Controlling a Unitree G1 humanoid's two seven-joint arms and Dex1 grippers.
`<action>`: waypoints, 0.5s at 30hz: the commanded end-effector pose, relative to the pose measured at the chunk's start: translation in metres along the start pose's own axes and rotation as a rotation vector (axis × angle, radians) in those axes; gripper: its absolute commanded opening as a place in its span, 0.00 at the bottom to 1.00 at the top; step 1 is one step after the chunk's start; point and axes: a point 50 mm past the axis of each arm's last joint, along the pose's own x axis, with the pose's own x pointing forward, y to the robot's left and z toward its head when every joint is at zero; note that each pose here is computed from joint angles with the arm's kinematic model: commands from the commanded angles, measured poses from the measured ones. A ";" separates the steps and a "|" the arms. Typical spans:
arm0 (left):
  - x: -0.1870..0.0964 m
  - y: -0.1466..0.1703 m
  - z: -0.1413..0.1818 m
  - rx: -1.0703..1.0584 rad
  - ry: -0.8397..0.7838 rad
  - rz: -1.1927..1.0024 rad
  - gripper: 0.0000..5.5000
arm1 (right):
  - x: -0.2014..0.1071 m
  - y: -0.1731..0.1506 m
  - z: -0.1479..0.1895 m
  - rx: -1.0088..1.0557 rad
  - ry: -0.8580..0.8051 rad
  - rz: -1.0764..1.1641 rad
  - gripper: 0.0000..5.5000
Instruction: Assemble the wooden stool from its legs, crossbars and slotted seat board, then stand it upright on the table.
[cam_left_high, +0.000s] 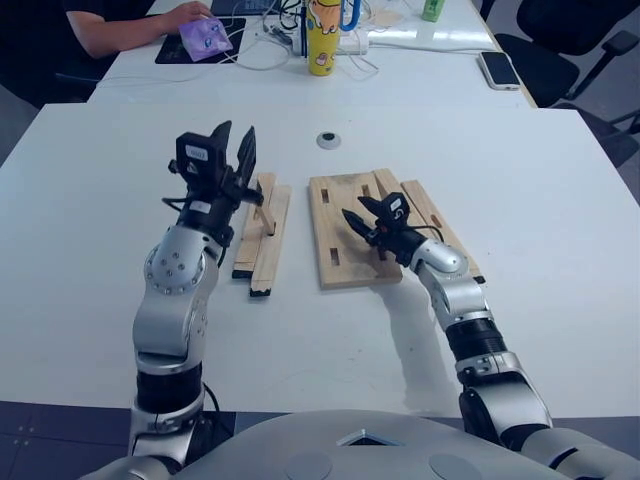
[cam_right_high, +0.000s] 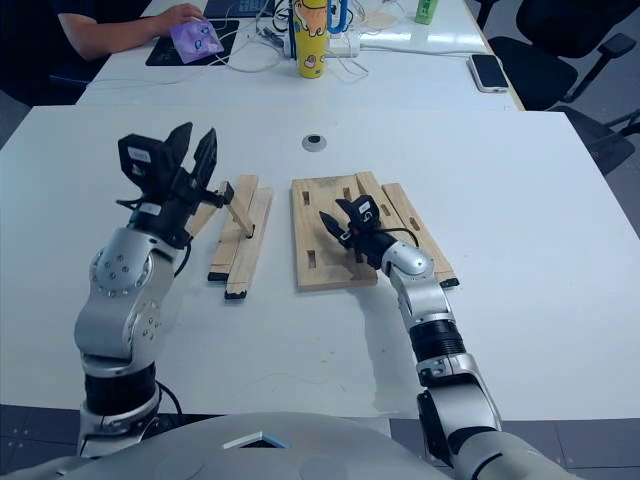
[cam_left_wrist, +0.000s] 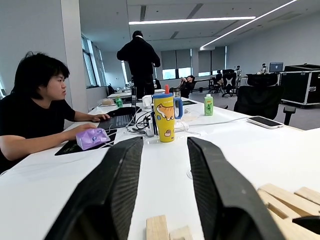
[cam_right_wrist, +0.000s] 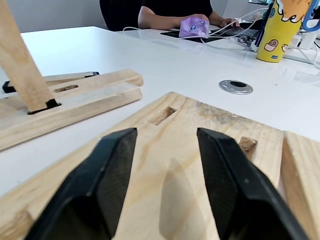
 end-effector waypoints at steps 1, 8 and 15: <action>-0.009 -0.008 -0.007 -0.057 0.046 -0.015 0.41 | -0.005 -0.002 -0.001 -0.005 0.012 -0.012 0.40; -0.002 -0.010 -0.030 -0.148 0.151 0.021 0.52 | 0.001 -0.001 0.003 -0.013 0.013 0.018 0.40; -0.002 -0.006 -0.051 -0.173 0.241 0.073 0.52 | 0.005 0.000 0.005 -0.023 0.012 0.043 0.40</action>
